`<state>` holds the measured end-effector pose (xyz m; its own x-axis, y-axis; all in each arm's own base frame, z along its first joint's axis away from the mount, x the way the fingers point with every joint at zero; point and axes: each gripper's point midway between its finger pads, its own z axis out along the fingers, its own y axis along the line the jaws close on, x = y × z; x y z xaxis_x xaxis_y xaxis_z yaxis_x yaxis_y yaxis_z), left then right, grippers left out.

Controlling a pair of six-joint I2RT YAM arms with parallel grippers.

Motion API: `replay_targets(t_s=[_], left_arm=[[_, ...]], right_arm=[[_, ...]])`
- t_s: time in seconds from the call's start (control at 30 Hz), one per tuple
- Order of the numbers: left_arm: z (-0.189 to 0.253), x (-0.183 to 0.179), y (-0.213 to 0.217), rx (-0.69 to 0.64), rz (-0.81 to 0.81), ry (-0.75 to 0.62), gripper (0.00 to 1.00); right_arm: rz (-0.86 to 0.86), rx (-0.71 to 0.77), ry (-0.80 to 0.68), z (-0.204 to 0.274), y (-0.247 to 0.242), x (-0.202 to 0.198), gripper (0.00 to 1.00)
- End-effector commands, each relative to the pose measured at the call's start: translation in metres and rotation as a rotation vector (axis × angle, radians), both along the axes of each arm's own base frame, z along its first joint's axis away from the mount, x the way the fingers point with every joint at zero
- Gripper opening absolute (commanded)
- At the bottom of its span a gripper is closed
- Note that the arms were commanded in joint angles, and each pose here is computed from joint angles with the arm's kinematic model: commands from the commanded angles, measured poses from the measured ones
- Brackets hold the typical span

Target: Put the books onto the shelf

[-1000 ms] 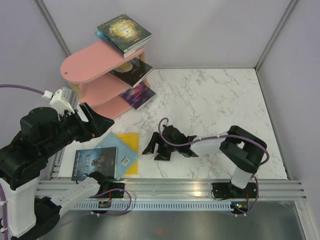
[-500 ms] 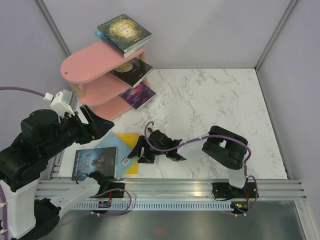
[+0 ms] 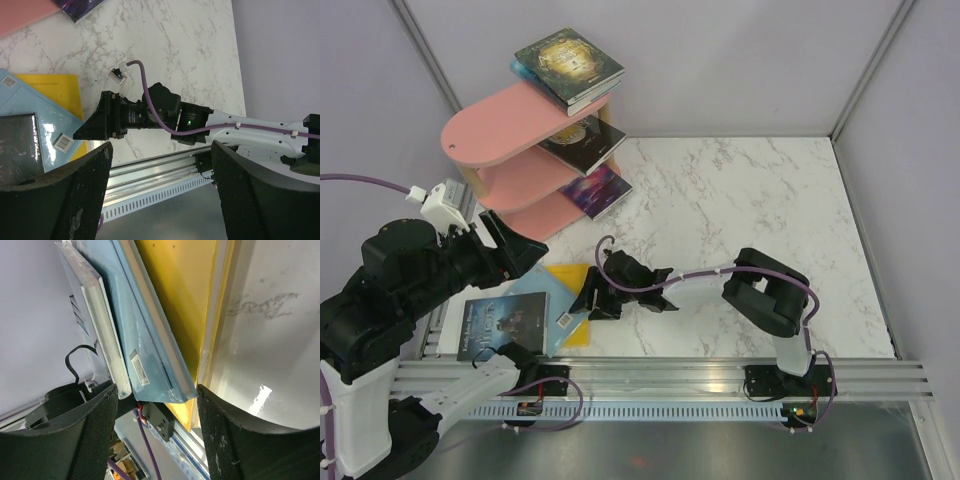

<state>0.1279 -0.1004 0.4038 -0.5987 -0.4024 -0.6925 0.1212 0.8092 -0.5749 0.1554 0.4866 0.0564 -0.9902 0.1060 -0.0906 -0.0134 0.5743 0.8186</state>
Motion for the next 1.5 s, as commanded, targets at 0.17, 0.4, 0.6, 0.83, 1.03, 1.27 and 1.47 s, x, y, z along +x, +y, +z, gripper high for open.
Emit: replay_targets(t_s=[0.17,0.4,0.6,0.83,1.03,1.27,1.47], left_arm=[[-0.009,0.002,0.002,0.044,0.002,0.031,0.82],[-0.008,0.004,0.0,0.04,0.0,0.028,0.82],[-0.009,0.006,-0.002,0.036,0.0,0.031,0.82],[-0.01,0.005,-0.003,0.026,-0.002,0.039,0.82],[-0.012,0.004,-0.003,0.025,-0.002,0.044,0.81],[-0.014,0.002,-0.002,0.028,0.0,0.054,0.81],[-0.017,0.002,-0.002,0.034,-0.004,0.062,0.81]], right_arm=[[0.03,0.074,-0.112,0.061,0.016,0.012,0.66],[0.04,0.042,-0.129,0.058,0.01,0.011,0.65],[0.02,0.089,-0.119,0.05,0.018,0.014,0.65],[-0.01,0.156,-0.097,0.046,0.031,0.022,0.64],[-0.023,0.209,-0.066,0.036,0.041,0.026,0.63],[-0.038,0.25,-0.044,0.027,0.05,0.028,0.61],[-0.062,0.279,-0.017,0.015,0.056,0.029,0.58]])
